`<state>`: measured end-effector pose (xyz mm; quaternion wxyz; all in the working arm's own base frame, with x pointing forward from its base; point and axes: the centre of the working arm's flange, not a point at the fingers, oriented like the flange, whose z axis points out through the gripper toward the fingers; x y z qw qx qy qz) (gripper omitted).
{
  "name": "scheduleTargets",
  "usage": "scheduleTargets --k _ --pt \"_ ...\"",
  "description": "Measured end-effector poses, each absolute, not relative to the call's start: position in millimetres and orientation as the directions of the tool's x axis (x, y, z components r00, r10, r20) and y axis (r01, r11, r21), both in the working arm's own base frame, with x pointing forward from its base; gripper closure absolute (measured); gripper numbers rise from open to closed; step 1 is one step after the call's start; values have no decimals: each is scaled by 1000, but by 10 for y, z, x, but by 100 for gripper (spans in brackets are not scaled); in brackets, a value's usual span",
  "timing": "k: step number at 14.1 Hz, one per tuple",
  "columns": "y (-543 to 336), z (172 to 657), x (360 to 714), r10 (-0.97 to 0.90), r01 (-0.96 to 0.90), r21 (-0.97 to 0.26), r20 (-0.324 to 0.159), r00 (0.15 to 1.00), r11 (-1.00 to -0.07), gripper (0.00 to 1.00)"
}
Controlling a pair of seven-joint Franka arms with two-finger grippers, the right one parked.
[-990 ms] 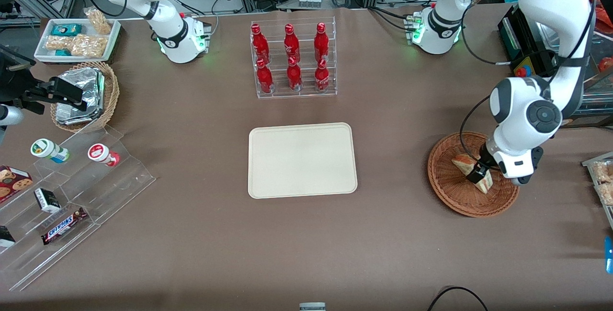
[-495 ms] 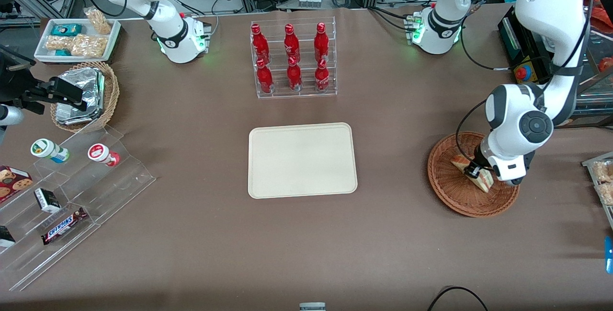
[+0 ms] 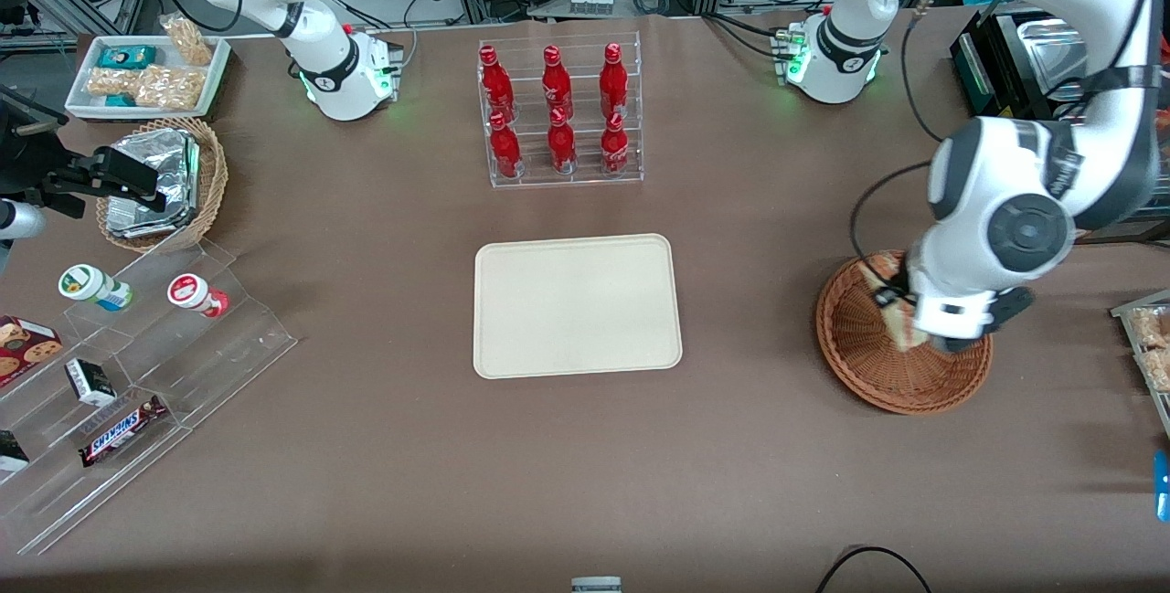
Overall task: Place sandwich from basket to tray
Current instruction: 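Carry the sandwich with the left gripper over the cream tray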
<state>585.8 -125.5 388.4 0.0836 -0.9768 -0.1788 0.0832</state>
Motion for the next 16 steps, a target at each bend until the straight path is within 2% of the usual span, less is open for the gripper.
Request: scheduleTargets --k 3,6,10,13,16 --pt "-2128 3786 5715 179 164 -100 -167 970 -981 85" --pt "-3170 3675 5616 146 149 5 -169 975 -989 85" --pt "-4474 3330 5428 200 205 53 -92 975 -977 85" --pt "-5095 2981 5243 261 262 65 -34 965 -963 85" --pt "-5365 2809 5232 289 289 79 -20 957 -954 85"
